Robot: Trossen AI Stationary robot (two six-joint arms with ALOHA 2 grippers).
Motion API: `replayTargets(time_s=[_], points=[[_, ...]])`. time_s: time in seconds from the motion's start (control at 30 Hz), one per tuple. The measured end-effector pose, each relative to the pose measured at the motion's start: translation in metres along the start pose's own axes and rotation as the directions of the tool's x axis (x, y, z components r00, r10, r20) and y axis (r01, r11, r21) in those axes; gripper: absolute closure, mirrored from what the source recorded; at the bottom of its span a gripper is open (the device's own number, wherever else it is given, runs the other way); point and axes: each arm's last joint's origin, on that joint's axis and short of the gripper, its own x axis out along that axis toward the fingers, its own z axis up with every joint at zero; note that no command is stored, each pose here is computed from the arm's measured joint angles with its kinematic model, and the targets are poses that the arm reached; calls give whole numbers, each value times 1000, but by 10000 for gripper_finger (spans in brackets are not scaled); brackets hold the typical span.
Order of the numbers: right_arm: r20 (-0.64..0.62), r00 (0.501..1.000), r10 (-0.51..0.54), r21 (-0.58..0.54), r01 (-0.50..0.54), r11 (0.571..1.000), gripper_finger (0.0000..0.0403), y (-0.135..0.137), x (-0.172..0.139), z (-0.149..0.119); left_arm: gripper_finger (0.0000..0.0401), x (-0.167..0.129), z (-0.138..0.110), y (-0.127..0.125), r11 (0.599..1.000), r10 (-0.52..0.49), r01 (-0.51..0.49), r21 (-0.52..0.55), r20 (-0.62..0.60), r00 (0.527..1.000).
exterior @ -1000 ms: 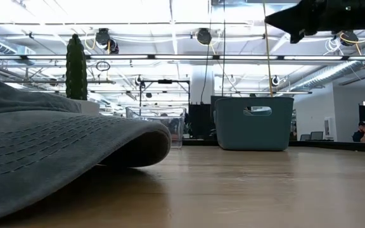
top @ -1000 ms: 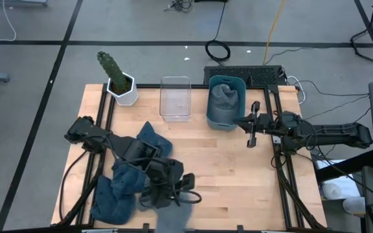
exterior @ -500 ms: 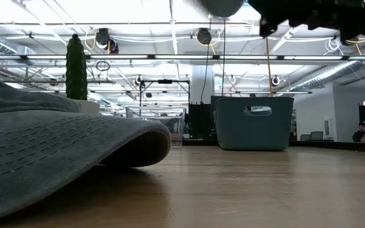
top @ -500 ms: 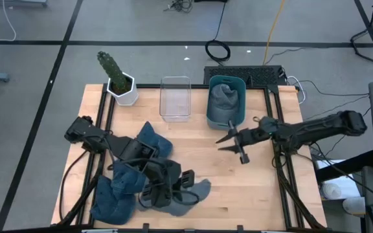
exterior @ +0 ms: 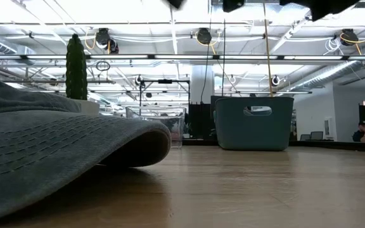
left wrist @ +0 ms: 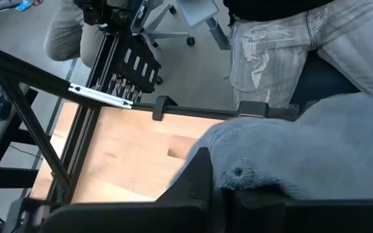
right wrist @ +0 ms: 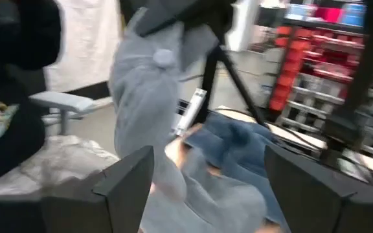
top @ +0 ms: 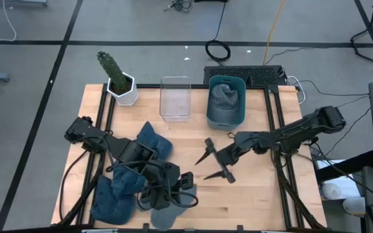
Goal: Pick & Place hat
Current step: Put the top gray cap into the blue bin
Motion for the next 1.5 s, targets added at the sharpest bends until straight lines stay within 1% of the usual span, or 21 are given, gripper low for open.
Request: replayTargets(time_s=[0.13,0.27,0.33,0.47,0.63,0.73,0.9,1.13,1.23,1.4,1.5], points=[[-4,997,83,11,-82,997,129,-1,20,-3,396,0,0,0,1000,-1,1,-5,-1,1000],[-10,986,168,21,-168,986,138,-1,33,-8,396,0,0,0,1000,-3,3,-27,1,1000],[-10,981,195,31,-194,980,139,-1,37,-9,396,0,0,-1,1000,-14,14,-27,10,1000],[-5,978,207,49,-206,977,140,-2,42,-12,396,0,0,-1,999,-16,16,-29,11,1000],[14,956,293,46,-293,955,140,1,41,-12,396,0,1,-1,999,-36,37,-19,39,999],[15,954,298,38,-299,954,140,3,42,-12,396,0,3,-1,999,-48,48,0,78,996],[17,954,298,40,-298,954,140,3,42,-12,396,-1,8,1,995,-75,62,73,189,979],[51,944,325,19,-326,945,140,13,45,-7,396,-3,0,6,998,-64,58,39,170,983],[70,939,337,-2,-337,941,140,18,46,-4,396,-1,-2,6,996,-77,66,62,196,978],[79,938,337,-8,-337,941,140,19,46,-3,396,7,-4,5,993,-99,79,93,240,966],[79,938,337,-1,-338,941,140,19,46,-3,396,11,-7,5,992,-91,67,105,243,966]])
